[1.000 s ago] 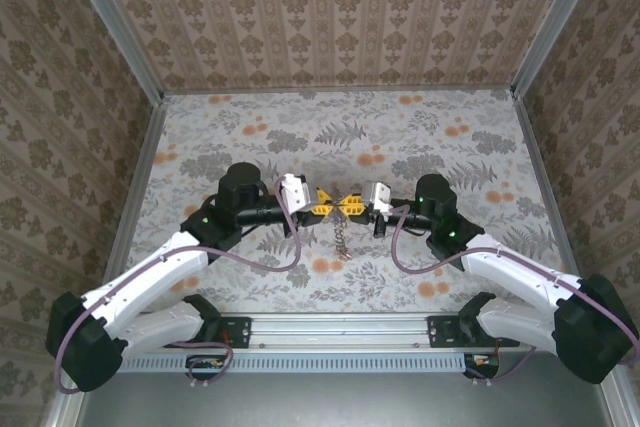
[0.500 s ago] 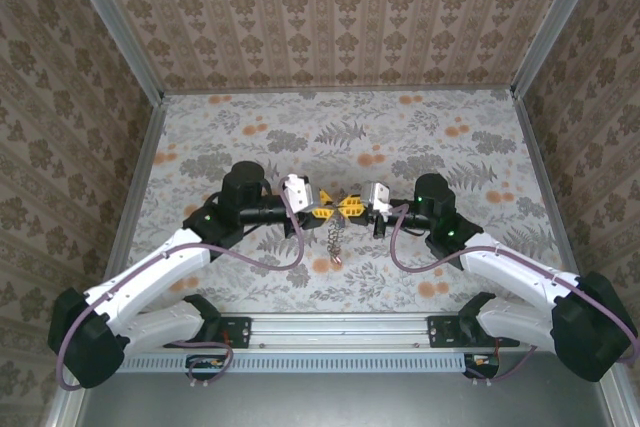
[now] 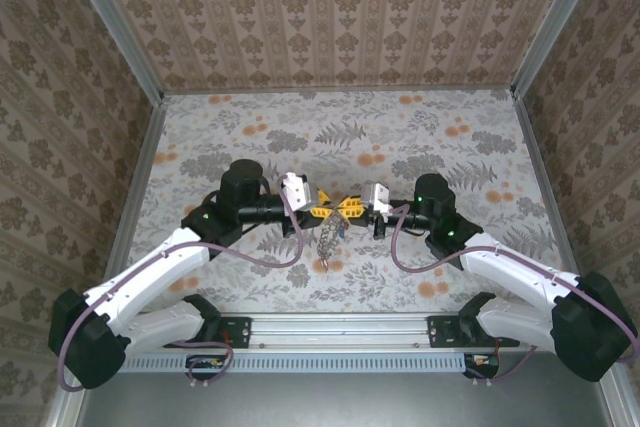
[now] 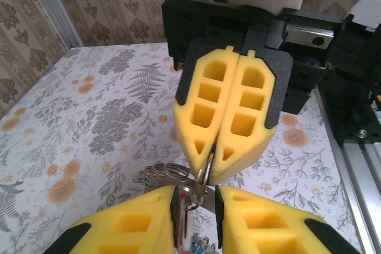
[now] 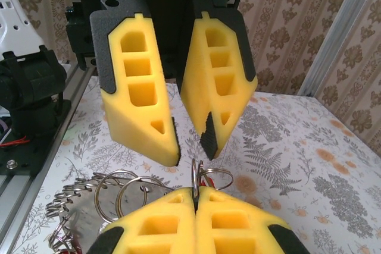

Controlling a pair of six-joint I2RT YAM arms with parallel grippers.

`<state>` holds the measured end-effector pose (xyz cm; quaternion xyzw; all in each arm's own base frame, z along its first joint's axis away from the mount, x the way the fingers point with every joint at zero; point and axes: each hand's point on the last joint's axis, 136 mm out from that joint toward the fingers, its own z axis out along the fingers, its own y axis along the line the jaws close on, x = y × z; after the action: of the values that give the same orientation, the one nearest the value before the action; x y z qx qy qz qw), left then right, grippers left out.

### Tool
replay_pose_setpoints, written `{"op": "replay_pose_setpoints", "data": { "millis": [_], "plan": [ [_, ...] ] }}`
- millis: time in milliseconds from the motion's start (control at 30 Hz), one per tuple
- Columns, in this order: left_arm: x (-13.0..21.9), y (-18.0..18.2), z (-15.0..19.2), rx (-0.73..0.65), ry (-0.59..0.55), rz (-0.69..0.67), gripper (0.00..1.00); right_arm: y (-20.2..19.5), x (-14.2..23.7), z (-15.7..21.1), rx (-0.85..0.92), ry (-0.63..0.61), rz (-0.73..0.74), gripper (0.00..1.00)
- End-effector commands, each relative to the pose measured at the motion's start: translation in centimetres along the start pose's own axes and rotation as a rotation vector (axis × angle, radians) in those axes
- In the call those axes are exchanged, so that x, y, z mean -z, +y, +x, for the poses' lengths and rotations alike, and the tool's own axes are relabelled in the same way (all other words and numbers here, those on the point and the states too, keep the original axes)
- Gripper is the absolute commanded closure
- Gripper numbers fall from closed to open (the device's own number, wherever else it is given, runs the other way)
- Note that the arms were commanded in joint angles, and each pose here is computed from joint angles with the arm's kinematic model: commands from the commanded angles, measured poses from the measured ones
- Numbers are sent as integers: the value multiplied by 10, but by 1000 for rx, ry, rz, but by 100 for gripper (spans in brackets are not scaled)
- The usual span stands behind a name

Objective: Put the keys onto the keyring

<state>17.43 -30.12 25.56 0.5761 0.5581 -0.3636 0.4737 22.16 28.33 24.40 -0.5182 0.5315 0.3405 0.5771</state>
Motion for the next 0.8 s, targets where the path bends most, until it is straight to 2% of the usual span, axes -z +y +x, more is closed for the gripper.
{"op": "replay_pose_setpoints", "data": {
  "millis": [0, 167, 267, 500, 600, 700, 767],
  "plan": [
    [0, -5, -10, -15, -27, 52, 76, -5, 0, -34, 57, -95, -4, 100],
    [-3, -8, -10, -13, -27, 86, 80, -5, 0, -37, 61, -105, -7, 100],
    [-4, -9, -10, -16, -27, 97, 85, -4, 0, -39, 62, -111, -12, 100],
    [-5, -8, -6, -9, -17, 94, 87, 0, 0, -42, 69, -124, -37, 100],
    [-4, -11, -8, -15, -27, 113, 100, 1, 0, -41, 67, -123, -37, 100],
    [-2, -10, -9, -22, -24, 104, 100, -1, 0, -35, 71, -86, -26, 100],
    [1, -7, -9, -19, 5, 85, 100, -3, 2, -29, 88, -21, -12, 90]
  ]
}}
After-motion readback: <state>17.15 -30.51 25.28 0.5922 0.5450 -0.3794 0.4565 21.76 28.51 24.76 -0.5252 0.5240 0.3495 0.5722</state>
